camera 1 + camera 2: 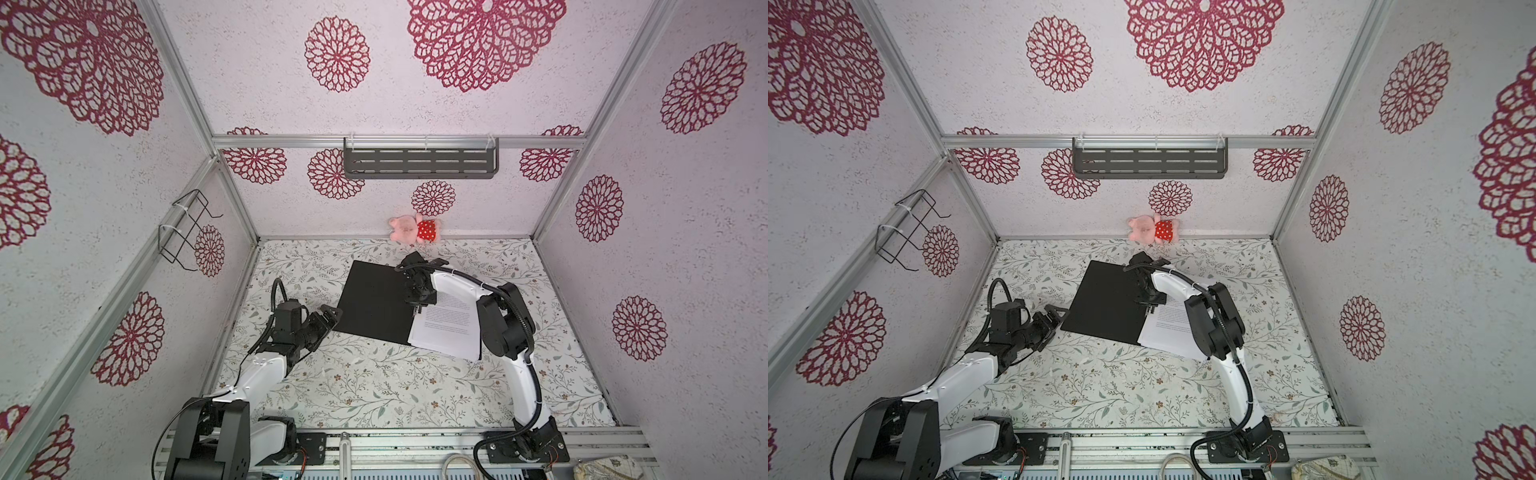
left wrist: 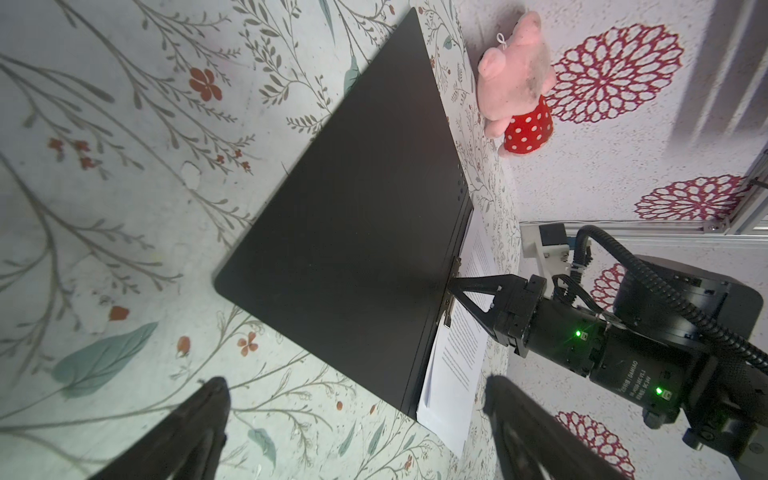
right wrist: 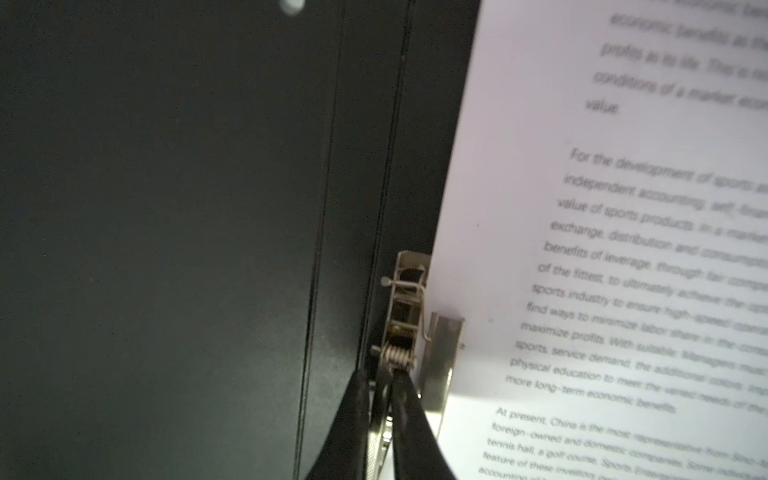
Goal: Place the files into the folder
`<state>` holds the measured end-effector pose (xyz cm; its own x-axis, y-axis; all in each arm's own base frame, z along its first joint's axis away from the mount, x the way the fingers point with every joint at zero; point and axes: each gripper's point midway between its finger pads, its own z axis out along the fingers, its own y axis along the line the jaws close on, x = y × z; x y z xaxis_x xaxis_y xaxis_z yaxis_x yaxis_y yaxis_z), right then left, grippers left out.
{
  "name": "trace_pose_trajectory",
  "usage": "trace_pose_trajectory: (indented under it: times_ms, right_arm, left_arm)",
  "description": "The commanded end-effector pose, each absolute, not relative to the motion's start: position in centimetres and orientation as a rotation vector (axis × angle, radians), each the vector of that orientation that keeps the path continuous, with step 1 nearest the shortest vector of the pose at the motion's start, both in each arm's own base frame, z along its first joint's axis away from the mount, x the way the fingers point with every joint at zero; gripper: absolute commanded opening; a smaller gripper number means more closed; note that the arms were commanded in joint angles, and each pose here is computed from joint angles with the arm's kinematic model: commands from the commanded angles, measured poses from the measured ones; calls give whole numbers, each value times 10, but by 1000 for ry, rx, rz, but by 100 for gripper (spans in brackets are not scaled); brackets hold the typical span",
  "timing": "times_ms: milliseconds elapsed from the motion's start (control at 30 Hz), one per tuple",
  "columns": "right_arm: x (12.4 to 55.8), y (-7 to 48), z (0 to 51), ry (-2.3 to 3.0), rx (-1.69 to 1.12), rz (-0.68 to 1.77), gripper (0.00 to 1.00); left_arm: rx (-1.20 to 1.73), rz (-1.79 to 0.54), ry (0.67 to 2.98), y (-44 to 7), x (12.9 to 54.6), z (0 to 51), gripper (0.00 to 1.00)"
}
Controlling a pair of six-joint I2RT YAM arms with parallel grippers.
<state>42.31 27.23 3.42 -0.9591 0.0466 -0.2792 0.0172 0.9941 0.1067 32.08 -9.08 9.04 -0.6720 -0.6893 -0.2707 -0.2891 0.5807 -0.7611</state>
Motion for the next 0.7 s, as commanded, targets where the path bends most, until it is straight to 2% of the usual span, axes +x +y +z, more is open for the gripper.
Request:
trace_pose_trajectory:
  times_ms: [0, 200, 300, 667]
  right_arm:
    - [413, 269, 18, 2907, 39, 101, 11]
    - [421, 280, 55, 2846, 42, 262, 0]
    - [425, 284, 75, 2823, 80, 438, 0]
    - [428, 289, 130, 2704, 187, 867, 0]
  left_arm:
    - [-765, -905, 2238, -84, 323, 96, 99]
    - [-841, -919, 2190, -67, 319, 95, 99]
    - [-929, -1006, 2094, -52, 316, 98, 99]
    - [-926, -1092, 2080, -59, 306, 92, 99]
